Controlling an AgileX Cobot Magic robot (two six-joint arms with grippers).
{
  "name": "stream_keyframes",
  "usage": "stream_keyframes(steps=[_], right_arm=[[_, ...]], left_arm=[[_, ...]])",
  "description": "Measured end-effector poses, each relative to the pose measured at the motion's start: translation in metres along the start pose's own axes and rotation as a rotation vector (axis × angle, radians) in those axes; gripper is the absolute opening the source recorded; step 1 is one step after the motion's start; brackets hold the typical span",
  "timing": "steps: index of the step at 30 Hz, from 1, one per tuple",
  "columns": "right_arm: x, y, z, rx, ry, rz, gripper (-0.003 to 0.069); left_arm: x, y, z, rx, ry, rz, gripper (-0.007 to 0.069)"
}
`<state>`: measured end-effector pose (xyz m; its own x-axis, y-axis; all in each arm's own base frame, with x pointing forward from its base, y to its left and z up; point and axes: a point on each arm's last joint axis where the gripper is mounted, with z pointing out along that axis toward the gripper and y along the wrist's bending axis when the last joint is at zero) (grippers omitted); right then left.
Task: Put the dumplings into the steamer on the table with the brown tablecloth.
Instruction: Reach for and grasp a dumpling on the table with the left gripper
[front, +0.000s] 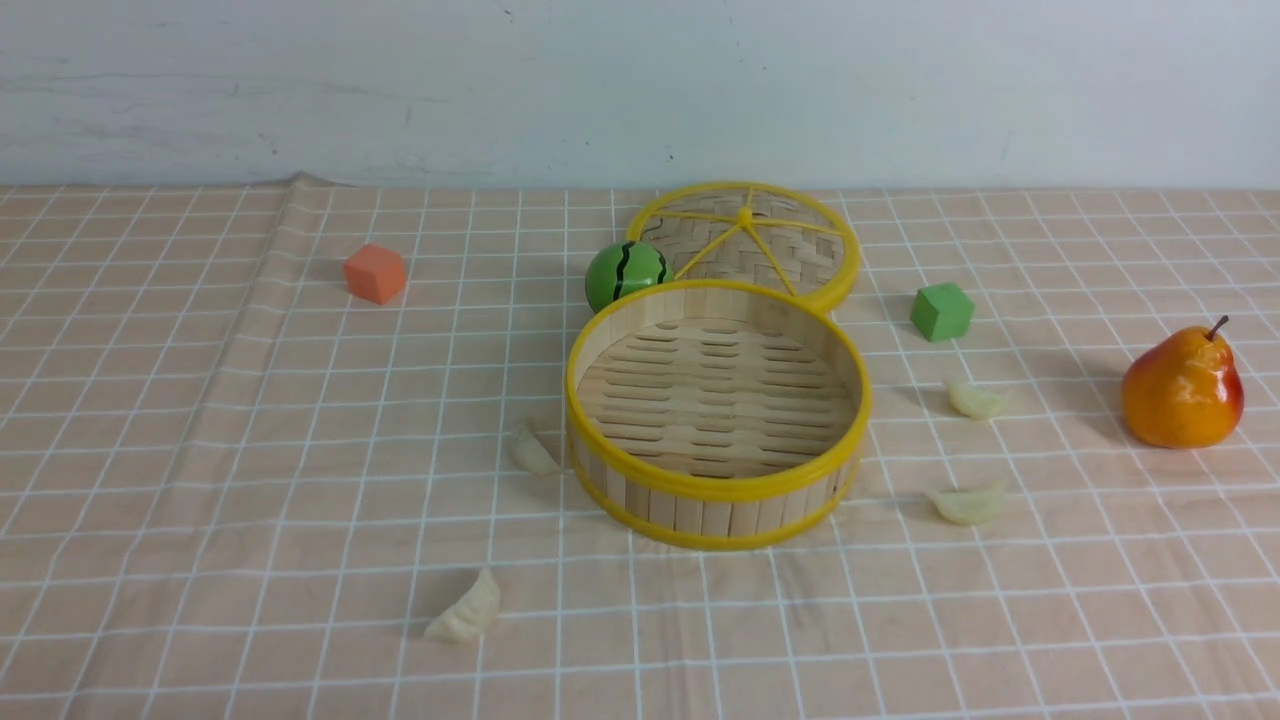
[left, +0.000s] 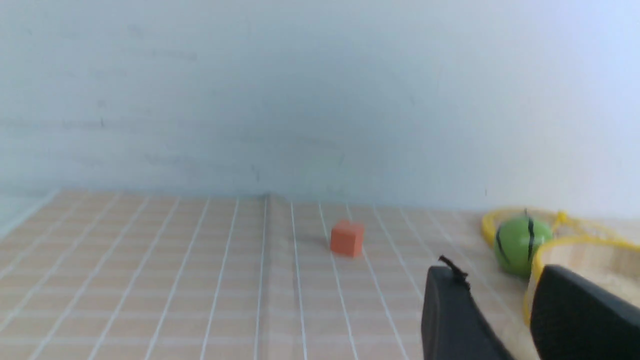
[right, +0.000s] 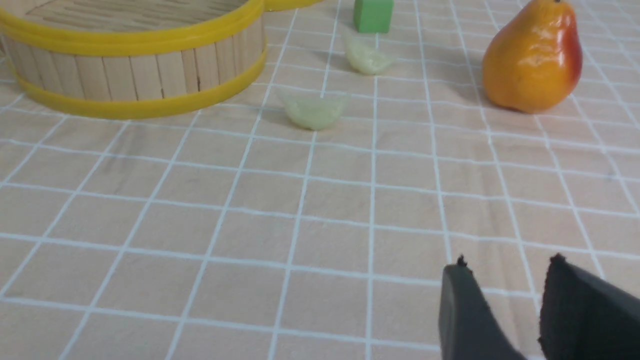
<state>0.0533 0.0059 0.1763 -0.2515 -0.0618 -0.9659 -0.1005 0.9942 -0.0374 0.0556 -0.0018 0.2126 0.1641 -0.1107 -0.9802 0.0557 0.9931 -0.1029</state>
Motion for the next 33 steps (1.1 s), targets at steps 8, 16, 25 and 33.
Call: stream_keyframes(steps=[8, 16, 25, 33], right_arm=[[-0.037, -0.005, -0.008, 0.059, -0.427, -0.023, 0.0239], [-0.068, -0.008, -0.032, 0.012, -0.874, 0.189, 0.0239], [-0.115, -0.008, -0.061, -0.085, -1.003, 0.318, 0.0119], [-0.16, -0.009, -0.047, 0.0, -0.711, 0.148, -0.0014]], left_arm=[[-0.021, 0.0, -0.002, 0.0, -0.229, 0.0, 0.0239], [-0.043, 0.0, -0.011, 0.114, -0.478, -0.452, 0.0239], [-0.127, -0.024, -0.008, 0.272, -0.379, -0.488, 0.0075], [-0.159, -0.034, 0.059, 0.225, -0.157, -0.197, -0.0014]])
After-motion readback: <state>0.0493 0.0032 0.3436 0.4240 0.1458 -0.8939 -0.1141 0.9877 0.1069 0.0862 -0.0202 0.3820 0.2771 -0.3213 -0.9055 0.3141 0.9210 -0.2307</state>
